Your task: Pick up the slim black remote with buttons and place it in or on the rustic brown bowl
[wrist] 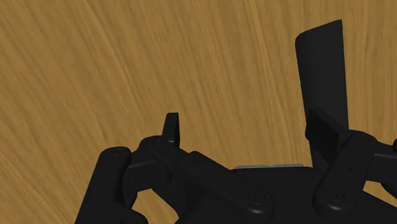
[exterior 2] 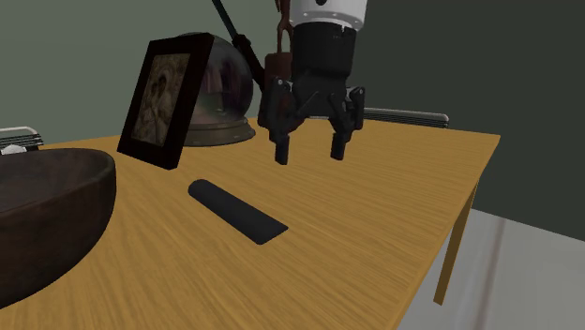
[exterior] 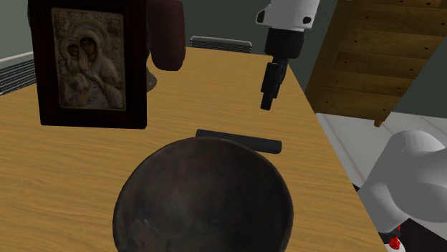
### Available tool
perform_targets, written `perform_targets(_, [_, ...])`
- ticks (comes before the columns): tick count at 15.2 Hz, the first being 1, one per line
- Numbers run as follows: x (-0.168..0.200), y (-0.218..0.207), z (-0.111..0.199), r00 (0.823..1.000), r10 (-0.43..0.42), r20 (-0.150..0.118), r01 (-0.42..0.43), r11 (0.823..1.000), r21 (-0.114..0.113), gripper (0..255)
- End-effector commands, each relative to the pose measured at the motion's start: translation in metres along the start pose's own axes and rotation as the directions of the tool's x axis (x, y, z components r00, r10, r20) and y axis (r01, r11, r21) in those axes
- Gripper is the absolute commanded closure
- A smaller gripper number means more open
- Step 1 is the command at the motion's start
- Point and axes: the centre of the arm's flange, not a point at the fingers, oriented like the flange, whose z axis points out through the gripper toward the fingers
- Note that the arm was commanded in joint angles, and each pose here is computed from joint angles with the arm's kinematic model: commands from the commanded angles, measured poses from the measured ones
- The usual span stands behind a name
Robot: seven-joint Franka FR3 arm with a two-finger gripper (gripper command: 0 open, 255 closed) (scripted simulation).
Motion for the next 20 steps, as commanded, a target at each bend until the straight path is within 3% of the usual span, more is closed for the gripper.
perform_targets(1, [0.008, -0.031, 0.007, 0.998, -0.059, 0.005, 0.059, 0.998, -0.006, 0])
perform_targets(6, [0.021, -0.097, 0.022, 0.979, -0.202, 0.022, 0.202, 0.979, -0.019, 0])
perform_targets(14, [0.02, -0.099, 0.063, 0.978, -0.208, 0.022, 0.208, 0.978, -0.019, 0])
perform_targets(20, [0.02, -0.099, 0.063, 0.978, -0.208, 0.022, 0.208, 0.978, -0.019, 0])
